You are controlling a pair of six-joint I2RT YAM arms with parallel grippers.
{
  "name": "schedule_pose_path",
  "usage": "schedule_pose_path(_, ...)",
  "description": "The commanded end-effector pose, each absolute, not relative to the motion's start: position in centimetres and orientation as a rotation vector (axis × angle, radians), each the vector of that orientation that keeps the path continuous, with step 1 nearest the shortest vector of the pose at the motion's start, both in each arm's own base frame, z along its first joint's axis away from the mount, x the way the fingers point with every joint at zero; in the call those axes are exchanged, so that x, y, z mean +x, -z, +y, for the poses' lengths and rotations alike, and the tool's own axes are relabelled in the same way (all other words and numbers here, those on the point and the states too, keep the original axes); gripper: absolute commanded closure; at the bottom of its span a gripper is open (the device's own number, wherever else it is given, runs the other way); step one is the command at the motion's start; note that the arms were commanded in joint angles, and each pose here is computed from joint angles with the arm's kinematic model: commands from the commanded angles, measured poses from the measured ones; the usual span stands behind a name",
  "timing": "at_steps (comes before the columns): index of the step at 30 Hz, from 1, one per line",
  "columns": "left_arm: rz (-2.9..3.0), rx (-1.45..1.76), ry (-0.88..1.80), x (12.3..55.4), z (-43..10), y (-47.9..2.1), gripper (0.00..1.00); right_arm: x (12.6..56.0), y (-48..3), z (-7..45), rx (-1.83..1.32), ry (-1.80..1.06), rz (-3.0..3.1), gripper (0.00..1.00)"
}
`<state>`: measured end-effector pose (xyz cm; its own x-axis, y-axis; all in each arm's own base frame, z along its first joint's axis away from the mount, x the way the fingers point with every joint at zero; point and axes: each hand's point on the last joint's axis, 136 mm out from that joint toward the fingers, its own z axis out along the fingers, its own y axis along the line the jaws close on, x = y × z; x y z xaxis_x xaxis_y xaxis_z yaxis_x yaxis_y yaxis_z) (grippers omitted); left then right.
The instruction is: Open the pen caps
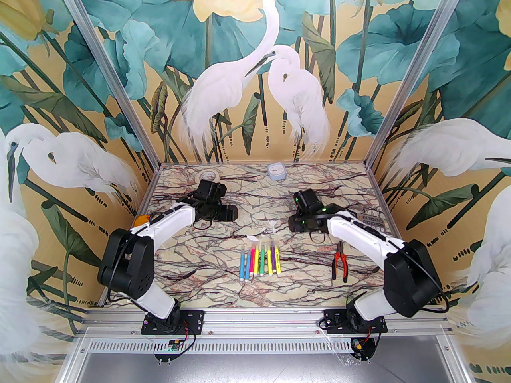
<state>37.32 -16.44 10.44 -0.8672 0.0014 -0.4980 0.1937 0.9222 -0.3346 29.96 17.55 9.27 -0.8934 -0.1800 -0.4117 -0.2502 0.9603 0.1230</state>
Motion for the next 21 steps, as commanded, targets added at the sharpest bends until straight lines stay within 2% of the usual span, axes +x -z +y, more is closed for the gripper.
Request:
schedule_pose_path(1,2.422,0.139,0.622,38.7,-17.8,-13.3,0.2,27.3,-8.8,18.2,-0.335,-0.335,2.754,0.51)
schedule_pose_path(9,2.333,0.126,0.636,39.2,-17.8,-14.5,0.19,23.9,-8.1,20.3,-0.339,-0.499,2.802,0.51)
schedule_pose_path(21,2.234,0.079,0.56,39.4,-16.3,-16.4,0.18,22.1,-6.2,22.1,-0.341,-0.523,2.868,0.51)
